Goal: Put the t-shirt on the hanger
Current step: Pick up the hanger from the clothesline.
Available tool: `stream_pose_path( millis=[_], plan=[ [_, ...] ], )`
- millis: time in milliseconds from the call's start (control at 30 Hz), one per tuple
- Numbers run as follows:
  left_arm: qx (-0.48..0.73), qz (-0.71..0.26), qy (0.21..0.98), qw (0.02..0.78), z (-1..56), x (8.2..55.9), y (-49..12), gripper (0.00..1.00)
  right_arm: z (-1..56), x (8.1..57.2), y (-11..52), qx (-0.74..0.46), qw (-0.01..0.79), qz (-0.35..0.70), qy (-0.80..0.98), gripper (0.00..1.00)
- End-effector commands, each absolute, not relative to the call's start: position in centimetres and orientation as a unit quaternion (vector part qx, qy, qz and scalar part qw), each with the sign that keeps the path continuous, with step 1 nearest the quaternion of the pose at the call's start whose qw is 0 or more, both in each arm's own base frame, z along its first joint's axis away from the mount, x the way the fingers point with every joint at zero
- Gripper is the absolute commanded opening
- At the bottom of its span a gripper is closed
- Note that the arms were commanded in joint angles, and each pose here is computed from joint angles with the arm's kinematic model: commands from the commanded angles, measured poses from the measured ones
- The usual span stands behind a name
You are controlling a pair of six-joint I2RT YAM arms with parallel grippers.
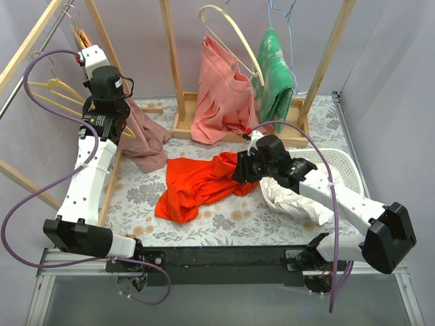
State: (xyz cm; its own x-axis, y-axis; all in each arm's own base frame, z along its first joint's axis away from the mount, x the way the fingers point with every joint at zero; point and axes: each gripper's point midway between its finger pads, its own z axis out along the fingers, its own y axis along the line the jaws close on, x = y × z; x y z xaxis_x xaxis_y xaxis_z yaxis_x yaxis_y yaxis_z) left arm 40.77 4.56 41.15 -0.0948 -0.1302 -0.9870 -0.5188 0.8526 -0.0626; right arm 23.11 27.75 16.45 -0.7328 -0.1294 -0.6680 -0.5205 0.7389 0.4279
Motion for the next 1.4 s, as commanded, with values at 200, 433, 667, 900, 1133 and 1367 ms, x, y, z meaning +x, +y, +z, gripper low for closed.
stream_pose_path(
  millis=[200,433,667,900,1133,1367],
  plan=[
    [-0.235,0.172,0.689,0.664,44.4,38.1,4.5,0.0,18.5,23.9,28.6,-0.192,0.341,0.323,0.862,0.45],
    [-0.244,0.186,0.692,0.653,43.5,36.4,4.3,0.0,18.4,24.0,28.9,-0.195,0.339,0.328,0.86,0.45],
    [-0.267,0.19,0.686,0.649,42.5,33.8,4.8,0.0,18.0,23.6,29.2,-0.207,0.332,0.333,0.858,0.45],
    [-0.262,0.177,0.687,0.654,41.8,31.7,3.9,0.0,18.0,23.4,28.9,-0.21,0.335,0.334,0.856,0.45],
    [-0.252,0.165,0.701,0.646,41.2,30.4,1.8,0.0,18.0,23.2,28.9,-0.207,0.336,0.338,0.854,0.45],
    [-0.256,0.179,0.7,0.642,41.5,28.7,1.3,0.0,18.0,23.3,29.0,-0.203,0.338,0.34,0.853,0.45]
  ],
)
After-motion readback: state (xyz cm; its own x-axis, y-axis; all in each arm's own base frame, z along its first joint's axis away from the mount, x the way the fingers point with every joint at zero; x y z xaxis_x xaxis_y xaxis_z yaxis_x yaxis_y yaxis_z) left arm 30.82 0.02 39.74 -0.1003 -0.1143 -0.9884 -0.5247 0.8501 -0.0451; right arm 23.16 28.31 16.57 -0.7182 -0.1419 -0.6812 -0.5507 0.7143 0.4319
